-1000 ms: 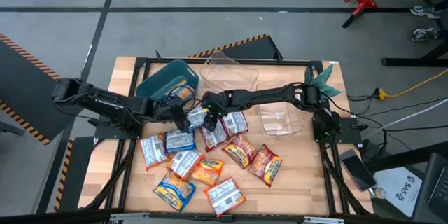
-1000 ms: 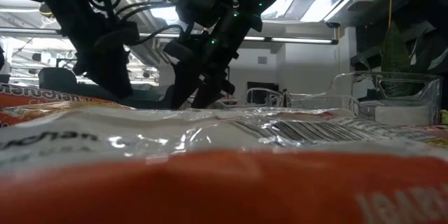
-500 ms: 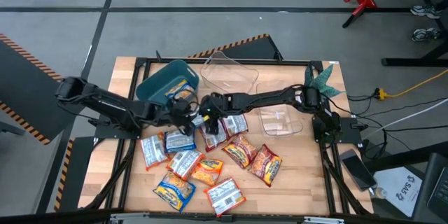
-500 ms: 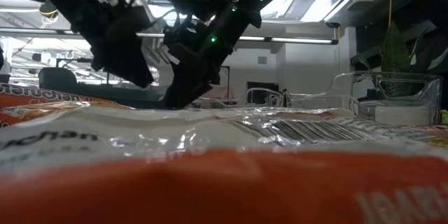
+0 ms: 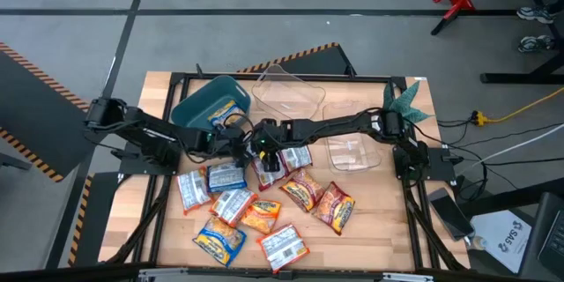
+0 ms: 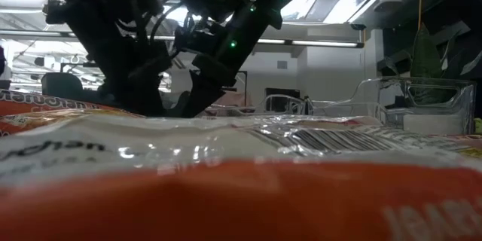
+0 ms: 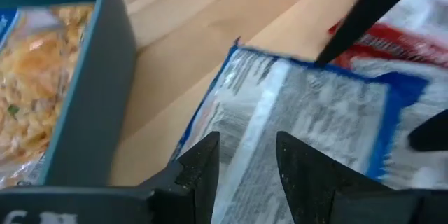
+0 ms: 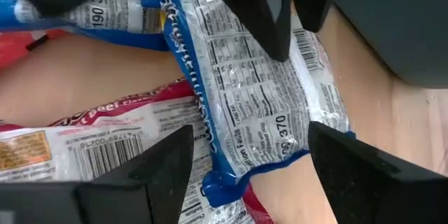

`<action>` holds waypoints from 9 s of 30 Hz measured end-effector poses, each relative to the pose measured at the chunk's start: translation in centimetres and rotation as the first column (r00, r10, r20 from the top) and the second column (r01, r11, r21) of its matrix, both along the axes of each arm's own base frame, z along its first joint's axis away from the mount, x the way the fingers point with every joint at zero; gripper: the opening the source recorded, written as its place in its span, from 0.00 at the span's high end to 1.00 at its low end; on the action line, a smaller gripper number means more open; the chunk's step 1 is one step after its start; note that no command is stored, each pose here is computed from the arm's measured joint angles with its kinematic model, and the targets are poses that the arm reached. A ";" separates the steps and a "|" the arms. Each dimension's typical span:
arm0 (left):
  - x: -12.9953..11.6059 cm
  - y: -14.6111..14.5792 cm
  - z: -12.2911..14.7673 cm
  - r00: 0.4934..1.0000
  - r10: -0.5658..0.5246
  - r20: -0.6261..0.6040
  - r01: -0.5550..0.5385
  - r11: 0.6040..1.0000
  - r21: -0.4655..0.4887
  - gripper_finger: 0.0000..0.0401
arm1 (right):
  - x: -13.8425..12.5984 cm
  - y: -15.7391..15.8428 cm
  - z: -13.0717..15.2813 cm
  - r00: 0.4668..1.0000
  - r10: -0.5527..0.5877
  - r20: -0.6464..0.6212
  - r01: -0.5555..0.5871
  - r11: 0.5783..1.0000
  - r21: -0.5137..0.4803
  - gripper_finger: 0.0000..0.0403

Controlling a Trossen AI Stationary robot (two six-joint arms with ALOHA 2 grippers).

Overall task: Sort Maruchan noodles
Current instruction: Put the blue noodle pack into the blue bin

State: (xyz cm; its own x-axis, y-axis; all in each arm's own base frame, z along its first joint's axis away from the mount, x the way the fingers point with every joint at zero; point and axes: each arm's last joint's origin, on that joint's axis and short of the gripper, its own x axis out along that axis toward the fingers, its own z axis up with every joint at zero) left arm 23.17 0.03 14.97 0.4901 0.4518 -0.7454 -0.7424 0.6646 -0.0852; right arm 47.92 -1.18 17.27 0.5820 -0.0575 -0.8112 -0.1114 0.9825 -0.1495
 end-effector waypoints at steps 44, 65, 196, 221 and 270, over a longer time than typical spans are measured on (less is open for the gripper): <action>-1.9 -7.9 5.6 0.953 0.052 0.298 0.069 0.921 -0.383 0.83 | -0.5 0.1 0.0 0.996 -0.065 -0.057 0.073 0.984 0.165 0.34; -3.2 -12.2 6.3 0.964 -0.149 0.220 0.244 0.820 -0.517 1.00 | -0.4 0.1 0.1 0.998 -0.046 -0.043 0.053 0.984 0.172 0.34; -2.6 -8.7 3.8 0.973 0.174 0.151 -0.101 0.911 -0.399 1.00 | 0.2 1.9 1.4 0.980 0.171 0.097 -0.191 0.944 0.269 0.93; -6.9 -10.6 0.8 0.934 0.350 0.067 -0.286 0.849 -0.444 1.00 | 2.3 4.9 -4.1 0.987 0.108 0.123 -0.122 0.986 0.112 0.45; -8.1 -8.6 1.3 0.893 0.354 0.278 -0.218 0.880 -0.421 1.00 | 0.4 2.6 2.1 0.992 -0.042 0.117 0.016 0.977 0.212 0.95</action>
